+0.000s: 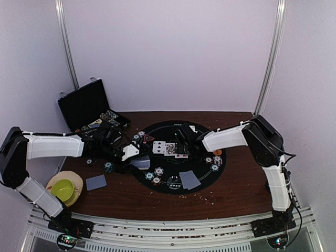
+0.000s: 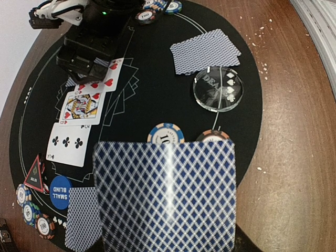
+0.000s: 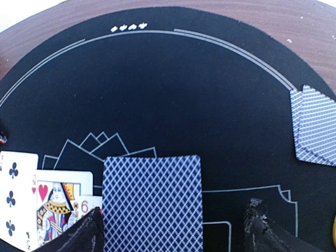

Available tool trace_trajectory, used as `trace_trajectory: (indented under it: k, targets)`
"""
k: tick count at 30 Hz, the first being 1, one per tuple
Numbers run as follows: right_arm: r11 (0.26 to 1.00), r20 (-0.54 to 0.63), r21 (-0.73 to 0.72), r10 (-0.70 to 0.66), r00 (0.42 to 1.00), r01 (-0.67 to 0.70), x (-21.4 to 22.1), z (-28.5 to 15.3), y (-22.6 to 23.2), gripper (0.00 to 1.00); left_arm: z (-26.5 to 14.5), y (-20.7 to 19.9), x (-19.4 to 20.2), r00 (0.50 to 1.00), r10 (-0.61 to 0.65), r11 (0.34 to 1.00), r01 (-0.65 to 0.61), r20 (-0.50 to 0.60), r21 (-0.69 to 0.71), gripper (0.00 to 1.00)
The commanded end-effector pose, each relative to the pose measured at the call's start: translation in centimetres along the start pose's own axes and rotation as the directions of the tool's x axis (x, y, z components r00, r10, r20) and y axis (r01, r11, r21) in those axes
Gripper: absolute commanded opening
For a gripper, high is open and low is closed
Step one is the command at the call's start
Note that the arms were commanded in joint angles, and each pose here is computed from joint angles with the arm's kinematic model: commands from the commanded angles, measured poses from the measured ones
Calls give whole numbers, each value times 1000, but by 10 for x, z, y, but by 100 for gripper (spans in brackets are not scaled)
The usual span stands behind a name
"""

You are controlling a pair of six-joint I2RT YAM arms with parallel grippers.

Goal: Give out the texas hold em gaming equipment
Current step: Adjust the poker card in the community card area.

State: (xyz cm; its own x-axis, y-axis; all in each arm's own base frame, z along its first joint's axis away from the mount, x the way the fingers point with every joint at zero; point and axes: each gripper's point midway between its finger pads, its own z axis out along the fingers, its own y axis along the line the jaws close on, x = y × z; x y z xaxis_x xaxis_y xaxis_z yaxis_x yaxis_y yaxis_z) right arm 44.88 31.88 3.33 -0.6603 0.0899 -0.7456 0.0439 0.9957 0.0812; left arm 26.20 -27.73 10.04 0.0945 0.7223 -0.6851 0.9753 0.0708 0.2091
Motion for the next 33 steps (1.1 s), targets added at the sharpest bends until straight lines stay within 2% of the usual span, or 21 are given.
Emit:
trace_trajectory:
  k: [1,13,19,27,33]
  targets:
    - [999,2,-36,30,1000,-30,-3,-4,2,92,1,8,-9,999,19,1000,-18,31,-22,53]
    - [996,-10,-81,36,999,-37,-1,-1,12,92,1,8,-9,999,19,1000,-19,31,-22,53]
    - [1000,-27,-29,11,1000,-12,6,4,5,91,1,8,-9,999,18,1000,-17,30,-21,53]
    - [1000,-43,-21,6,999,-7,12,6,3,83,1,8,-9,999,18,1000,-18,30,-21,53]
    - [1000,-47,12,-5,999,6,12,7,-3,83,1,8,-9,999,19,1000,-18,32,-21,53]
